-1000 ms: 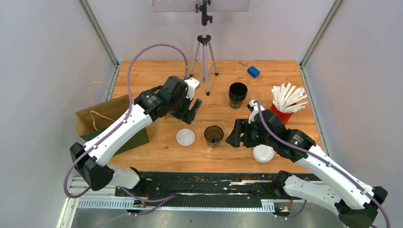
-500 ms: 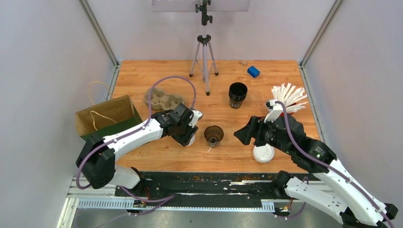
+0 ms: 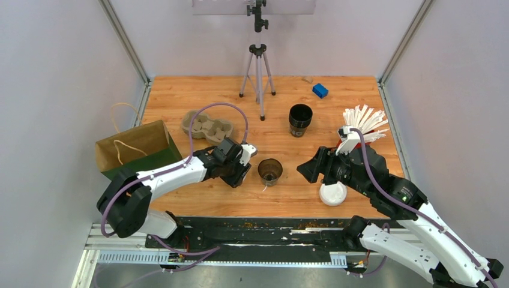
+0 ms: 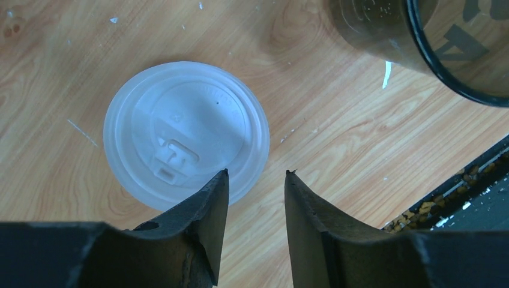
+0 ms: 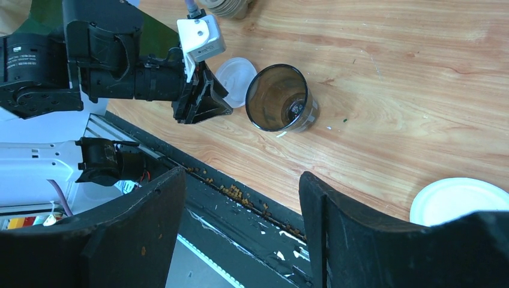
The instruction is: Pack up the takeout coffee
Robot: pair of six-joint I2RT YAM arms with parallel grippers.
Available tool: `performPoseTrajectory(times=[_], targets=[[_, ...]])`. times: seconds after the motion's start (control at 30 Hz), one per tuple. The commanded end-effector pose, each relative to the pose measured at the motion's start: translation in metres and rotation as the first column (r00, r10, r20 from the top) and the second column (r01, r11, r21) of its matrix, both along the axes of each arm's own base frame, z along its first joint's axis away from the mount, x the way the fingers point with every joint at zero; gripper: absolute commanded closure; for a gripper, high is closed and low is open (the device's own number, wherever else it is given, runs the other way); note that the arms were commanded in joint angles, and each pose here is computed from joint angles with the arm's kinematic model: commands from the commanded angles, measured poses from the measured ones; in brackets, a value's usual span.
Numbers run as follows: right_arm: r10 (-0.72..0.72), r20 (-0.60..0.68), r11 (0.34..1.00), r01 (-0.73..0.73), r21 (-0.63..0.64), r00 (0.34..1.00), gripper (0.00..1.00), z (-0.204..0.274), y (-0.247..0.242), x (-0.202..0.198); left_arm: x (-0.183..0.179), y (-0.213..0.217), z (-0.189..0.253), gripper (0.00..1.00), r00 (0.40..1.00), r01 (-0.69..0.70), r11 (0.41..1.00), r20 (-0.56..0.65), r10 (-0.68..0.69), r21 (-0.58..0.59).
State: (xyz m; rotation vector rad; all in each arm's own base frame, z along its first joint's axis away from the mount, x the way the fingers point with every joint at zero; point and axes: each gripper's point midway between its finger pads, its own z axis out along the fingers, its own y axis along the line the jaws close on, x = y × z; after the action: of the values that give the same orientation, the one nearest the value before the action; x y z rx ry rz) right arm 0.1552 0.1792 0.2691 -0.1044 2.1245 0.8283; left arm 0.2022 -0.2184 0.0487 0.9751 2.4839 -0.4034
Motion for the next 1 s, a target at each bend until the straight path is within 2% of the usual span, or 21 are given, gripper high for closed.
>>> performPoseTrajectory(times=[0.0, 0.27, 0.37, 0.43, 0.57, 0.83, 0.97], targets=[[-0.007, 0.054, 1.0, 0.005, 0.031, 0.999, 0.31, 0.018, 0.0, 0.003, 0.011, -0.01, -0.003, 0.54, 0.999, 0.021, 1.0, 0.035, -0.021, -0.011], [-0.005, 0.069, 1.0, 0.004, 0.025, 0.998, 0.31, 0.023, -0.002, 0.003, 0.008, -0.009, -0.012, 0.61, 1.0, 0.021, 1.0, 0.016, -0.021, 0.011], [-0.006, 0.072, 1.0, 0.005, 0.024, 0.997, 0.31, 0.024, -0.003, 0.003, 0.008, -0.006, -0.011, 0.73, 1.0, 0.01, 1.0, 0.027, -0.011, 0.02], [-0.005, 0.072, 1.0, 0.004, 0.024, 0.997, 0.31, 0.023, -0.003, 0.002, 0.01, -0.003, -0.009, 0.85, 0.999, -0.004, 1.0, 0.036, 0.003, 0.028], [-0.006, 0.074, 1.0, 0.004, 0.028, 0.997, 0.31, 0.023, -0.004, 0.002, 0.008, -0.005, -0.008, 0.99, 0.999, -0.007, 1.0, 0.032, 0.006, 0.013], [-0.01, 0.083, 1.0, 0.009, 0.016, 0.997, 0.32, 0.02, -0.005, 0.004, 0.002, -0.01, 0.016, 1.0, 0.999, -0.02, 0.998, 0.031, 0.022, -0.053], [0.064, 0.16, 0.997, -0.069, 0.023, 0.985, 0.32, 0.022, 0.009, 0.007, -0.004, -0.015, 0.046, 1.0, 0.999, -0.042, 0.991, 0.017, 0.045, -0.123]])
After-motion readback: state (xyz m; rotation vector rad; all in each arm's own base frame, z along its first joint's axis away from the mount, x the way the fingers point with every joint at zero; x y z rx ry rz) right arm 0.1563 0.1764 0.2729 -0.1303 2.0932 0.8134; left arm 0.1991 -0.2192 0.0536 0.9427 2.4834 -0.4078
